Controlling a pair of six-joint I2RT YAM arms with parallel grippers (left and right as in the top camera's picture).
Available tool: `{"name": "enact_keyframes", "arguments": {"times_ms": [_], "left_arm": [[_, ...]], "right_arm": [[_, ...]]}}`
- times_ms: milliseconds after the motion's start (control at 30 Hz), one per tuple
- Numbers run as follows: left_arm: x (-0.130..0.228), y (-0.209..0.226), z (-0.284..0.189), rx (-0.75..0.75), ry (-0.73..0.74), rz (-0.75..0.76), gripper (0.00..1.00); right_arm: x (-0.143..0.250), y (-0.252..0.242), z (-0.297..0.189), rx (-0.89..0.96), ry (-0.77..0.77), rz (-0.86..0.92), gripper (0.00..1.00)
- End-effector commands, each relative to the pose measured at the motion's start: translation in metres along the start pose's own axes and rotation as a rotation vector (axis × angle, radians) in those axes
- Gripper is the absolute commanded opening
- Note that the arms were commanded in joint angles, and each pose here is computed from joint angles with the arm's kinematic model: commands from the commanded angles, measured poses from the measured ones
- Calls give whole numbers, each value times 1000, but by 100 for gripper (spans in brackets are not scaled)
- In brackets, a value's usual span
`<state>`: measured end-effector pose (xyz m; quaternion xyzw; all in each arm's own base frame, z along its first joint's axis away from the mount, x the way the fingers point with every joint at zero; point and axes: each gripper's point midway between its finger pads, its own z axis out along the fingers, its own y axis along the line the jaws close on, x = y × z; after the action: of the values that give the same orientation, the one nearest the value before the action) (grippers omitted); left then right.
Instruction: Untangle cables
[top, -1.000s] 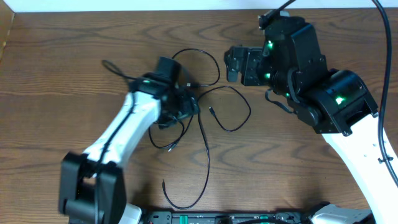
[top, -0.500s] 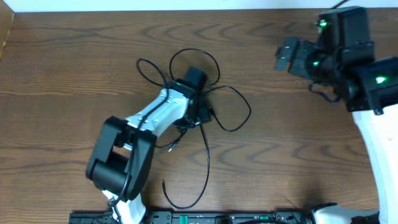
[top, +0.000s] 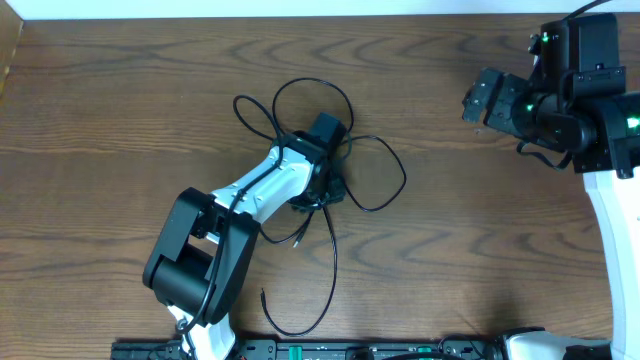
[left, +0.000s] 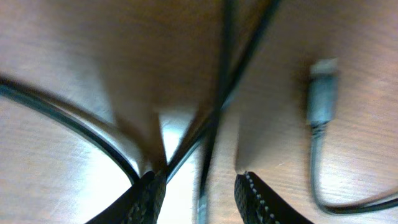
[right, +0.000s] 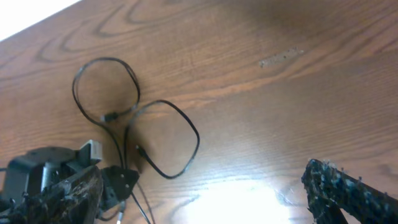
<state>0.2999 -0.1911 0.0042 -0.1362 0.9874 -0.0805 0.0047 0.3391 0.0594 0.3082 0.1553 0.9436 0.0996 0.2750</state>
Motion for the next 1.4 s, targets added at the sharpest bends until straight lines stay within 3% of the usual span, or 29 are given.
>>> {"name": "enact_keyframes", "arguments": {"times_ms": [0, 233, 300, 400, 467, 567, 667, 1133, 1367], "left_arm": [[-10, -4, -24, 15, -37, 12, 42], [-7, -5, -28, 28, -40, 12, 41], [0, 0, -17, 13, -4, -26, 30], [11, -5, -11, 24, 41, -14, 23], [14, -8, -10, 25, 41, 0, 23], [9, 1, -9, -51, -20, 21, 35], [4, 8, -9, -90, -48, 21, 35], [20, 8, 8, -71, -29, 21, 35], [21, -1, 9, -42, -33, 35, 27]], "right_arm": [[1, -4, -3, 14, 1, -33, 99], [6, -7, 3, 24, 21, -33, 99], [7, -7, 3, 25, 22, -33, 99], [7, -7, 3, 25, 22, -33, 99], [6, -7, 3, 24, 21, -33, 99], [7, -7, 3, 25, 24, -39, 99], [9, -8, 3, 29, 31, -48, 99], [7, -7, 3, 25, 22, -51, 99], [6, -7, 3, 24, 21, -51, 99]]}}
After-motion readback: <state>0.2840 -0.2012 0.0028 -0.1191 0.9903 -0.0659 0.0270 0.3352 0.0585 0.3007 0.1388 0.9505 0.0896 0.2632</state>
